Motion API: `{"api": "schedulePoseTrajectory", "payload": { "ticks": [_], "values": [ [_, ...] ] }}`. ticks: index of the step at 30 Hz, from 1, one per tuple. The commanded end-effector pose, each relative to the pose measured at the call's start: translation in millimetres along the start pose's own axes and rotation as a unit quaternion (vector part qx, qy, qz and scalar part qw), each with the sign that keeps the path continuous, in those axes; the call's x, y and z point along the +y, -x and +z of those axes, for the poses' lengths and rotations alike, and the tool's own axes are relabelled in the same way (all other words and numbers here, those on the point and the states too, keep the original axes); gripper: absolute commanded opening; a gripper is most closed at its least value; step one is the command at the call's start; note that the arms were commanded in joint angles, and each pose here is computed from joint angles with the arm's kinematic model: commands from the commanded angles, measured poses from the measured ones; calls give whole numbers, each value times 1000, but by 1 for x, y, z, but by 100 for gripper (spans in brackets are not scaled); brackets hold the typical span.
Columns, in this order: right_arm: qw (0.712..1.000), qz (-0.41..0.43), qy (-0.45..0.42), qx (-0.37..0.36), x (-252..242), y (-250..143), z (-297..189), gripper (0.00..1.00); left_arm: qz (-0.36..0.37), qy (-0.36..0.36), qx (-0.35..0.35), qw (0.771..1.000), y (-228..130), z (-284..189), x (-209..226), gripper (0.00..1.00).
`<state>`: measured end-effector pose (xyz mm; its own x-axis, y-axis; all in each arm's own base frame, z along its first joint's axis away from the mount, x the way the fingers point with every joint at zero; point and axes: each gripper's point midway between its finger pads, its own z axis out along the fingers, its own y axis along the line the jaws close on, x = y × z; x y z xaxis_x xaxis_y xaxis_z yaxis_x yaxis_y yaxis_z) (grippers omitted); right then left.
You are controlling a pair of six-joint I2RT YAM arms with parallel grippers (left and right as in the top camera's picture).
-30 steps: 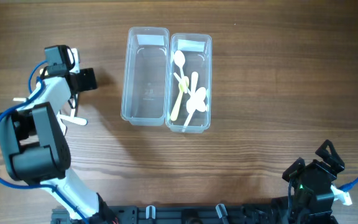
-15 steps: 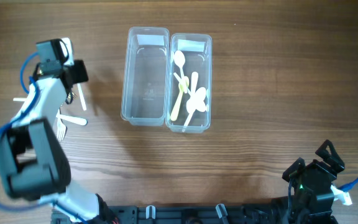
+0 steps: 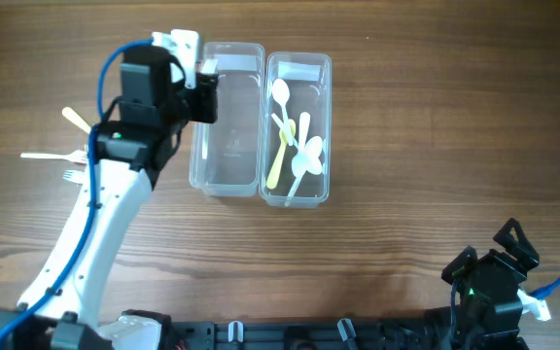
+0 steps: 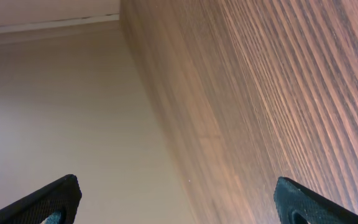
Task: Pack container
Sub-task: 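Carry the white fork into the left container and release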
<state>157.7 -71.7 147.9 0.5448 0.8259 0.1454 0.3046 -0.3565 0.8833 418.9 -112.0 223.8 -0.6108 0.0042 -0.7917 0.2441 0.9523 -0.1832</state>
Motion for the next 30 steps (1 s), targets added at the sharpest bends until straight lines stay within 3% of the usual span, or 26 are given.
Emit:
{"api": "schedulePoseTrajectory", "payload": {
  "ticks": [1,5,7,9,11,15,20,23,24,30],
  "values": [
    [1000,7,8,-5,3,3,-1,100,-33,10,42,999,-24,28,1,4],
    [1000,7,8,-5,3,3,-1,100,-28,6,78,997,-47,53,-5,9],
    [1000,7,8,-5,3,3,-1,100,-27,3,65,998,-41,55,-6,47],
    [1000,7,8,-5,3,3,-1,100,-24,1,49,999,-33,56,-7,94],
    [1000,7,8,-5,3,3,-1,100,-20,8,44,999,-30,55,-3,100],
    [1000,7,8,-5,3,3,-1,100,-42,103,48,993,-30,26,42,100],
    [1000,7,8,-5,3,3,-1,100,-188,264,96,941,-69,-65,104,100],
    [1000,7,8,-5,3,3,-1,100,-189,324,182,909,-113,-103,117,100],
    [1000,7,8,-5,3,3,-1,100,-186,363,211,888,-129,-119,128,100],
    [1000,7,8,-5,3,3,-1,100,-243,401,248,848,-181,-129,167,100]
  ]
}}
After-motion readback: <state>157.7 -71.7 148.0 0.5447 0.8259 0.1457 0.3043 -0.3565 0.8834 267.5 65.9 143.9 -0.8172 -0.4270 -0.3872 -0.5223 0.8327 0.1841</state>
